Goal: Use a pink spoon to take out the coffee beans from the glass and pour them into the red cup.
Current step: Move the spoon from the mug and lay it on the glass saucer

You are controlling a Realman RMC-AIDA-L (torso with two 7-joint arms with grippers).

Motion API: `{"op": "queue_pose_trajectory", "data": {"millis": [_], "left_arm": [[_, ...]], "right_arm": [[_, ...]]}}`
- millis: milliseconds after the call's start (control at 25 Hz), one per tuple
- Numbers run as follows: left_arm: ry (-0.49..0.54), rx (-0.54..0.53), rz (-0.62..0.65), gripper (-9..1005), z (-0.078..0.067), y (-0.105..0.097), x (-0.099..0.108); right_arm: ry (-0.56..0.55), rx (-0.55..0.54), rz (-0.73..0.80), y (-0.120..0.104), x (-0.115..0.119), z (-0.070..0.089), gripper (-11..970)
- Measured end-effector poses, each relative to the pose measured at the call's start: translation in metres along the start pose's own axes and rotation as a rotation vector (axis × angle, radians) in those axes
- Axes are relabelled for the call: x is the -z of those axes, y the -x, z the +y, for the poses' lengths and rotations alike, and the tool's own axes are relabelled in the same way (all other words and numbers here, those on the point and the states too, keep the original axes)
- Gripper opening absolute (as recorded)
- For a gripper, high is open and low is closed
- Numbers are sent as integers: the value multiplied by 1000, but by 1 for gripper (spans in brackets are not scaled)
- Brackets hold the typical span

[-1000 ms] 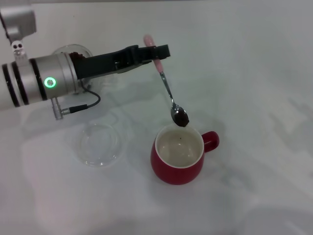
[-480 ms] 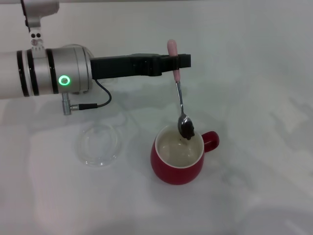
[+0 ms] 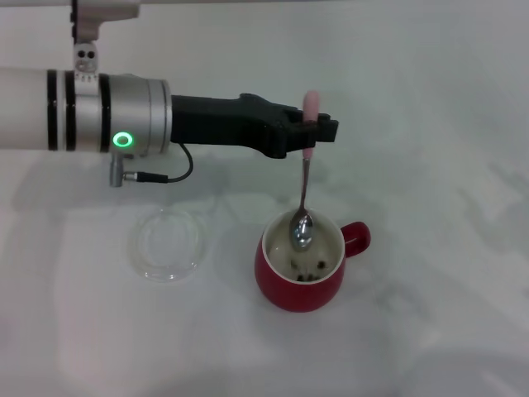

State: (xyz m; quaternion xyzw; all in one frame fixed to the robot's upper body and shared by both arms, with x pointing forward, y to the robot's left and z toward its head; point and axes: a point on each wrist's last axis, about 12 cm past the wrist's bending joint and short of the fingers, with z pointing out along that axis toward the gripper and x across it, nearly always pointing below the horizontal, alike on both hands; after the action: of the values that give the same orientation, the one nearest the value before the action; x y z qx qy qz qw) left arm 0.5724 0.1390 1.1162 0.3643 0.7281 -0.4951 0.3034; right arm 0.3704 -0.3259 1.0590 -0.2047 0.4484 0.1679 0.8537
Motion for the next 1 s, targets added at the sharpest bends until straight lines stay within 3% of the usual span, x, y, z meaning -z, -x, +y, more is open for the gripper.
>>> {"op": "queue_pose_trajectory", "data": {"millis": [320,520,760,1000], "left_arm": [[-6,-19,-32,127,-6,8,4],[15,30,-139,127,-6,3,33],[119,136,-275,126,-4,-33,86],[219,251,-348,126,-5,-76,119]], "right_arm": [[1,-10,0,0,0,0,604],[0,-7,-1,1,1,-1,604],[-16,-9,-6,3,3,-4,604],[-63,-31,-8,6,6,-13,604]]}}
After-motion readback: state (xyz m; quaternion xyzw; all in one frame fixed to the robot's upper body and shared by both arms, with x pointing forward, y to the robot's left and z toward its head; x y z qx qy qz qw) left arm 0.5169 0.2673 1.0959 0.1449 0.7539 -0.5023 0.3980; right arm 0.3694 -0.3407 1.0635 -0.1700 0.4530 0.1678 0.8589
